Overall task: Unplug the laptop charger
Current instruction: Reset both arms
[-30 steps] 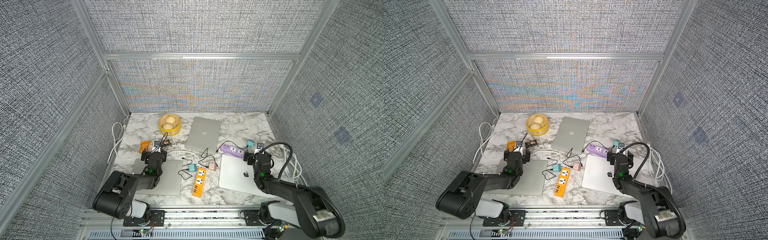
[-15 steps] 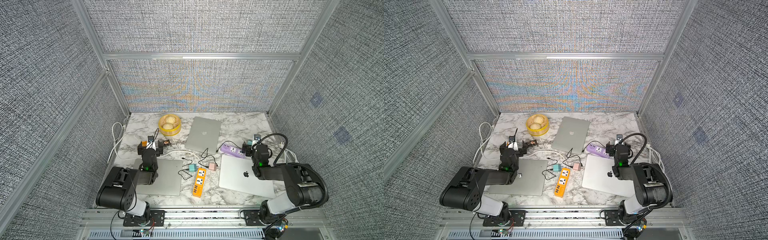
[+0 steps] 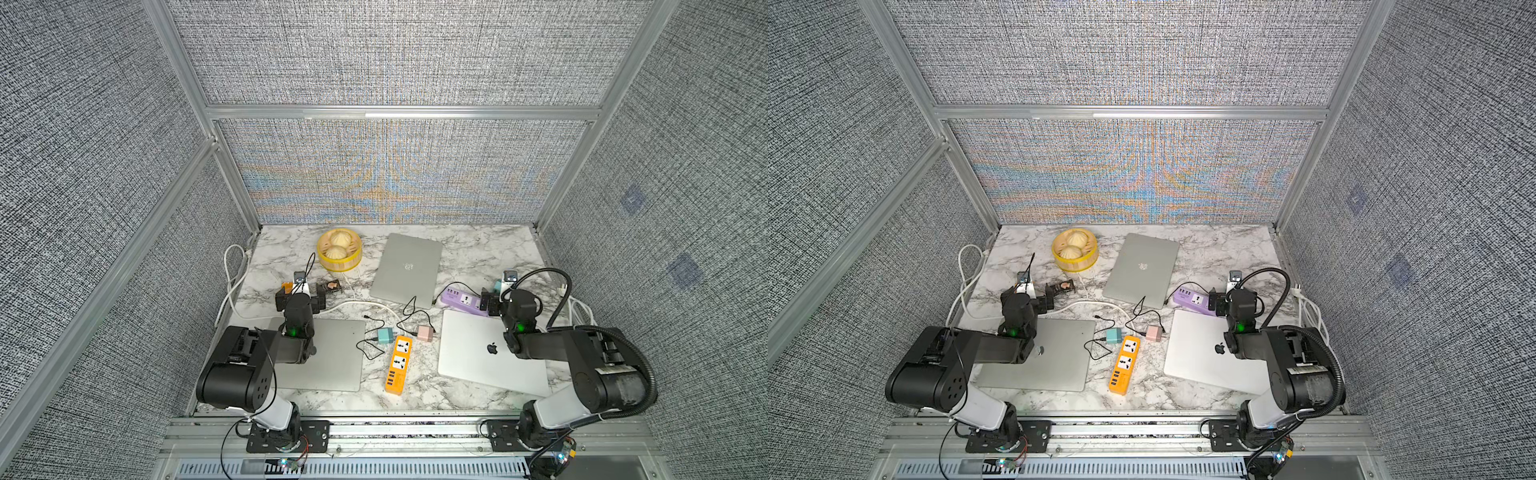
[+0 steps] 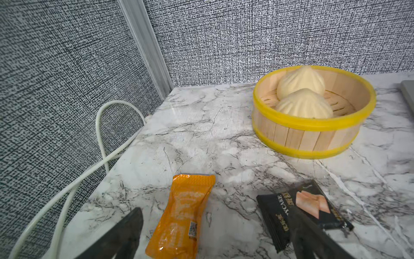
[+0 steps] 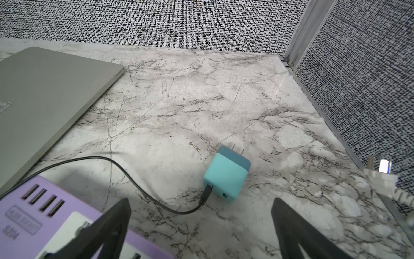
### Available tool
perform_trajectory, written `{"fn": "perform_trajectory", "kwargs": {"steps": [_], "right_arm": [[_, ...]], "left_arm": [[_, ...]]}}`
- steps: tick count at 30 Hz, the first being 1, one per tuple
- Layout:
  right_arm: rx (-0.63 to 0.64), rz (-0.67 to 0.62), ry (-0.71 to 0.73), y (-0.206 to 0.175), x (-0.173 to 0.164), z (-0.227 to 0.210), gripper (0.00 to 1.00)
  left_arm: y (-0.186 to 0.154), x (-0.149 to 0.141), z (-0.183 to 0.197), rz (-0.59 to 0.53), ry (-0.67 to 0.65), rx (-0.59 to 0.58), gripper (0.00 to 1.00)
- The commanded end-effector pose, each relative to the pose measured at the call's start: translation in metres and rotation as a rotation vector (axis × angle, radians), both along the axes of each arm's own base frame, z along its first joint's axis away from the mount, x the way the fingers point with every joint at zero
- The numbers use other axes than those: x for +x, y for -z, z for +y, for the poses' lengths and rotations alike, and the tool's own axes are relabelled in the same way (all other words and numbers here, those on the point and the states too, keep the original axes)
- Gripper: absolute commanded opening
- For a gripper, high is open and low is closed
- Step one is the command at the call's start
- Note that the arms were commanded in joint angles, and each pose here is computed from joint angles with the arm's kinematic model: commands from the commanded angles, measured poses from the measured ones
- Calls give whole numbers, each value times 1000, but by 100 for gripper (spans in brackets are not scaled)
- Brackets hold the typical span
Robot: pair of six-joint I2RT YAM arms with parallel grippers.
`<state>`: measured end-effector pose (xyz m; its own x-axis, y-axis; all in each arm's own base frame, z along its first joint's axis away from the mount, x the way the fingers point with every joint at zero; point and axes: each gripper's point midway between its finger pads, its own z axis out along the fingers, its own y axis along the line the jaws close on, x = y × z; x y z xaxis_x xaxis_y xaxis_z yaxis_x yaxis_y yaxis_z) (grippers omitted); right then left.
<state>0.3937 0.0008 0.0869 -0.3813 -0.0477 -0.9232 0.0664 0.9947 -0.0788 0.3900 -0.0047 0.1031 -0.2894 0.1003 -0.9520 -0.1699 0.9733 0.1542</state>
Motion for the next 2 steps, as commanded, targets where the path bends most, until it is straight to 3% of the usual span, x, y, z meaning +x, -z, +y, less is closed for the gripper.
{"fn": "perform_trajectory", "kwargs": {"steps": [1, 2], "right_arm": [[7, -10, 2, -2, 2, 0, 99], [6, -10, 2, -1, 1, 0, 99]], "left_arm": [[-2, 1, 1, -11, -12, -5, 99], [-2, 1, 2, -11, -12, -5, 99]]}}
